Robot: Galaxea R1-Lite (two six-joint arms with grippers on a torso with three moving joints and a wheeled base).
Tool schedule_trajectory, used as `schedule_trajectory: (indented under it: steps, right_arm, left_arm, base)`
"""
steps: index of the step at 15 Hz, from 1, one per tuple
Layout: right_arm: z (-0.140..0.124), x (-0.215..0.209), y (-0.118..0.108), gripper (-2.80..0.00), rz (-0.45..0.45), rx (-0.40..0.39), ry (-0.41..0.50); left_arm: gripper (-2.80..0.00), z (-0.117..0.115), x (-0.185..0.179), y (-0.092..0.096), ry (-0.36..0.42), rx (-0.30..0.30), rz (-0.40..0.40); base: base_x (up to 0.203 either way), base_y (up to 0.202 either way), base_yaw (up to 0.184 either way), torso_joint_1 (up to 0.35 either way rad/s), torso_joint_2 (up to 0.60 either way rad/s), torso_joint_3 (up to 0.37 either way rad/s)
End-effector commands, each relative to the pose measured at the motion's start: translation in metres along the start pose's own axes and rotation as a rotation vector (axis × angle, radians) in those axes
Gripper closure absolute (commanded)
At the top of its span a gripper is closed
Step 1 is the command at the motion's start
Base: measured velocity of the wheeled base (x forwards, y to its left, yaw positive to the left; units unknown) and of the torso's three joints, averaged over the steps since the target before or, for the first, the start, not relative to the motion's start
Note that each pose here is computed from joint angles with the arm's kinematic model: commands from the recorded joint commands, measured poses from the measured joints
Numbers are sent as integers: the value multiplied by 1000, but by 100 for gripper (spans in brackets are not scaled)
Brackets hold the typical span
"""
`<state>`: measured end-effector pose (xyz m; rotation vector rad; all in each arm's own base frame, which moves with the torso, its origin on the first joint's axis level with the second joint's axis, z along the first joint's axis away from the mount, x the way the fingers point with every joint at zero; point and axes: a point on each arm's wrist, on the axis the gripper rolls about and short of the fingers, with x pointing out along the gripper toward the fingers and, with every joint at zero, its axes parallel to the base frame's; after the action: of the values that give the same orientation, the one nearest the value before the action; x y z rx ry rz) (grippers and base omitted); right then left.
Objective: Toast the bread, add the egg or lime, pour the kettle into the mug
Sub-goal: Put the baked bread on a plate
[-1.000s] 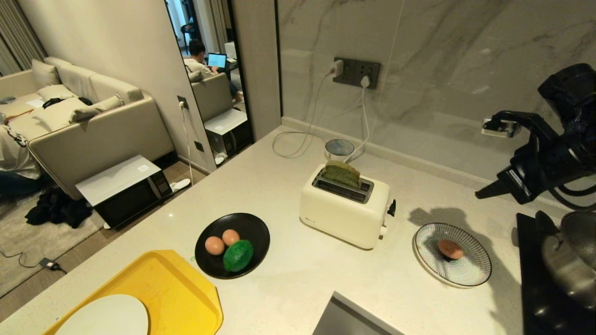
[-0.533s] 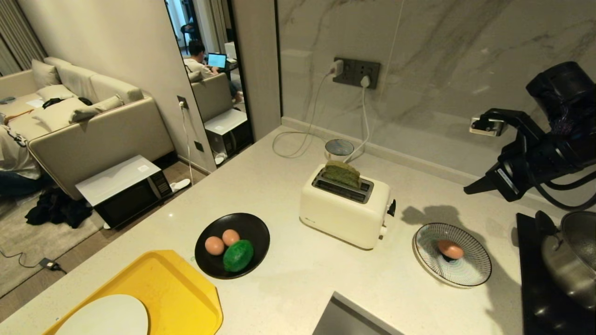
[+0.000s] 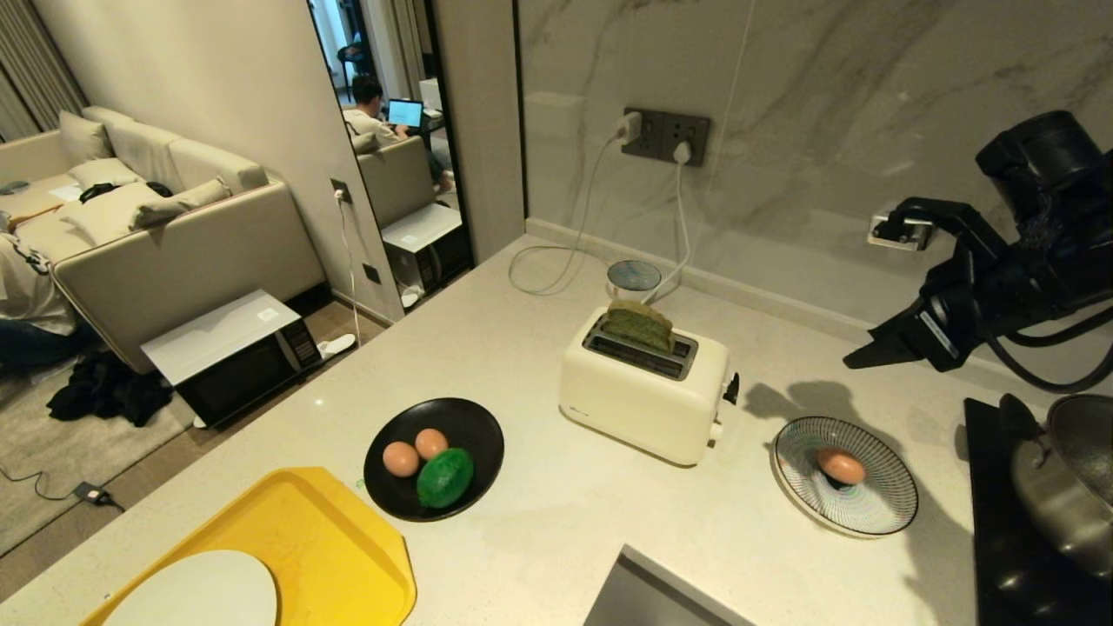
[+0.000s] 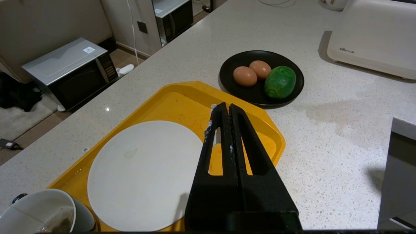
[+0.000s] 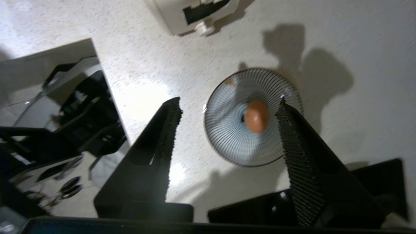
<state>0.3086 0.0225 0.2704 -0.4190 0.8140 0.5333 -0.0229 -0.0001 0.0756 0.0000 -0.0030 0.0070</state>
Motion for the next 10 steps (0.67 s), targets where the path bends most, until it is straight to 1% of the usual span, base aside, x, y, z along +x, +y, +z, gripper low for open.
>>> schedule_trajectory:
  steps: [1,2,4,6,10]
  right_arm:
    - [5,10,-6,-280,-14,-74,-47]
    - [9,16,-8,-280,-14,-113,-77]
    - [19,29,-6,-280,-12,-169,-125]
    - [29,43,-2,-280,-12,-198,-156]
    - [46,59,13,-280,26,-237,-177]
  left_arm:
    - [0,0,0,0,0,0,1]
    - [0,0,0,0,0,0,1]
    - [0,0,0,0,0,0,1]
    - [0,0,0,0,0,-1,1]
    - [0,0,0,0,0,-1,1]
  base:
    - [0,0,0,0,0,0]
    - [0,0,0,0,0,0]
    - [0,0,0,0,0,0]
    - [0,0,0,0,0,0]
    - [0,0,0,0,0,0]
